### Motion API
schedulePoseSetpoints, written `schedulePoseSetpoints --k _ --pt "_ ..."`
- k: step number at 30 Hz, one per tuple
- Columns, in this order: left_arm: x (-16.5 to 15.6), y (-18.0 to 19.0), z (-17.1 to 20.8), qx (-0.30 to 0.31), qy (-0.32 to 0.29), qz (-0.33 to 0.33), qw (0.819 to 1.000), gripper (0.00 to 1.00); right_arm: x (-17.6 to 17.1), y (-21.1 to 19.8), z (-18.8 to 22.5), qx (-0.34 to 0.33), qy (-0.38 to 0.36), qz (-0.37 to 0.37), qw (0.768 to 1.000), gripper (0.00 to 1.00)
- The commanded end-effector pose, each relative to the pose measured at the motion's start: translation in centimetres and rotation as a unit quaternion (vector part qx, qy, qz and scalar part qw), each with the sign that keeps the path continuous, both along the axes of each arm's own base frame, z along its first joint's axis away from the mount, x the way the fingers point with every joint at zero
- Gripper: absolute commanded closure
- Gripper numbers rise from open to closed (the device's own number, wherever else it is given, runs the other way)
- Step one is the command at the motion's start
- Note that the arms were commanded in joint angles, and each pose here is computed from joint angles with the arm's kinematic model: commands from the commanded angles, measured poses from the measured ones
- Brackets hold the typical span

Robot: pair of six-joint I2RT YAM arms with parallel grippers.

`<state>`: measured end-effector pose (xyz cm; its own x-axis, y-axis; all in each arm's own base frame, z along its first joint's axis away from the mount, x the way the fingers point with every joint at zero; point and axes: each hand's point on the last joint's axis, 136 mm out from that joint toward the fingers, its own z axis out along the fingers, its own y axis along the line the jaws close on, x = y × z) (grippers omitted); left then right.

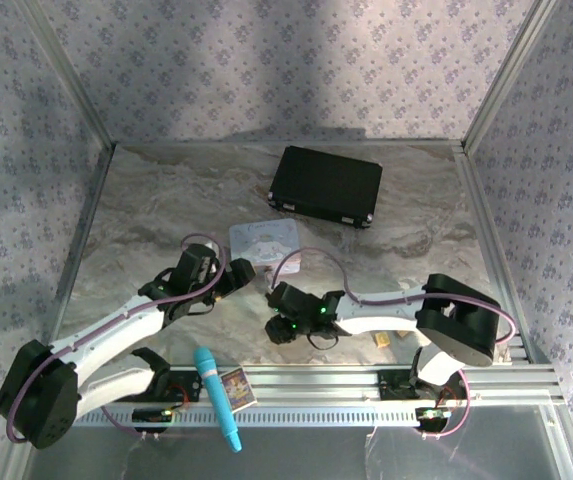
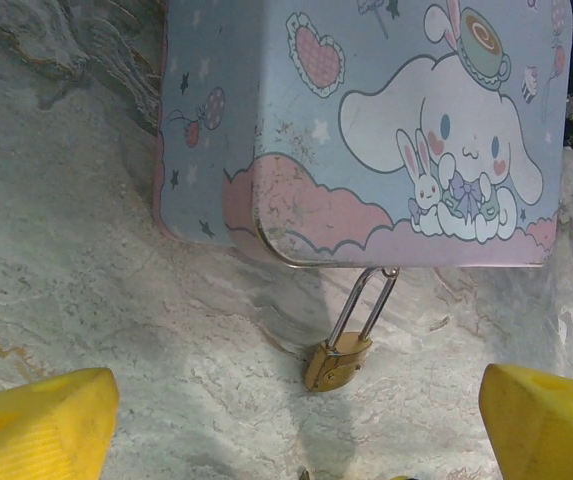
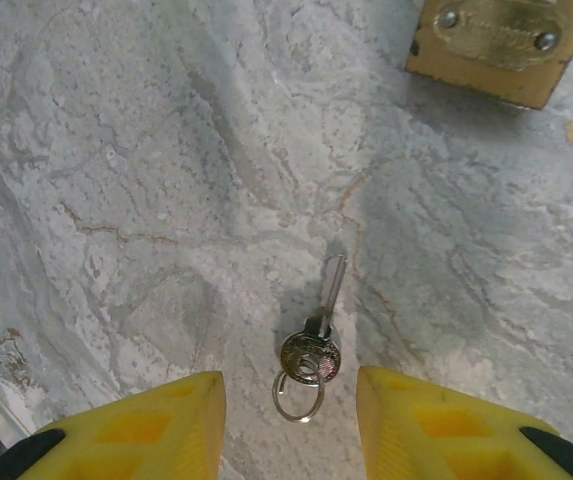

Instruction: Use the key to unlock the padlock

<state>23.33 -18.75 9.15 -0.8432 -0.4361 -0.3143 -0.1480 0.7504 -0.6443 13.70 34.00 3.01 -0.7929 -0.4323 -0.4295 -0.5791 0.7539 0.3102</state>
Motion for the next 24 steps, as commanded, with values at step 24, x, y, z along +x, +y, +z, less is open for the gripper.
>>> schedulePoseSetpoints --k 24 --pt "0.3 -1.1 0.4 -0.026 -0.021 -0.017 0.999 0.19 0.5 -0.4 -0.5 0.014 0.043 -0.018 0.999 1.0"
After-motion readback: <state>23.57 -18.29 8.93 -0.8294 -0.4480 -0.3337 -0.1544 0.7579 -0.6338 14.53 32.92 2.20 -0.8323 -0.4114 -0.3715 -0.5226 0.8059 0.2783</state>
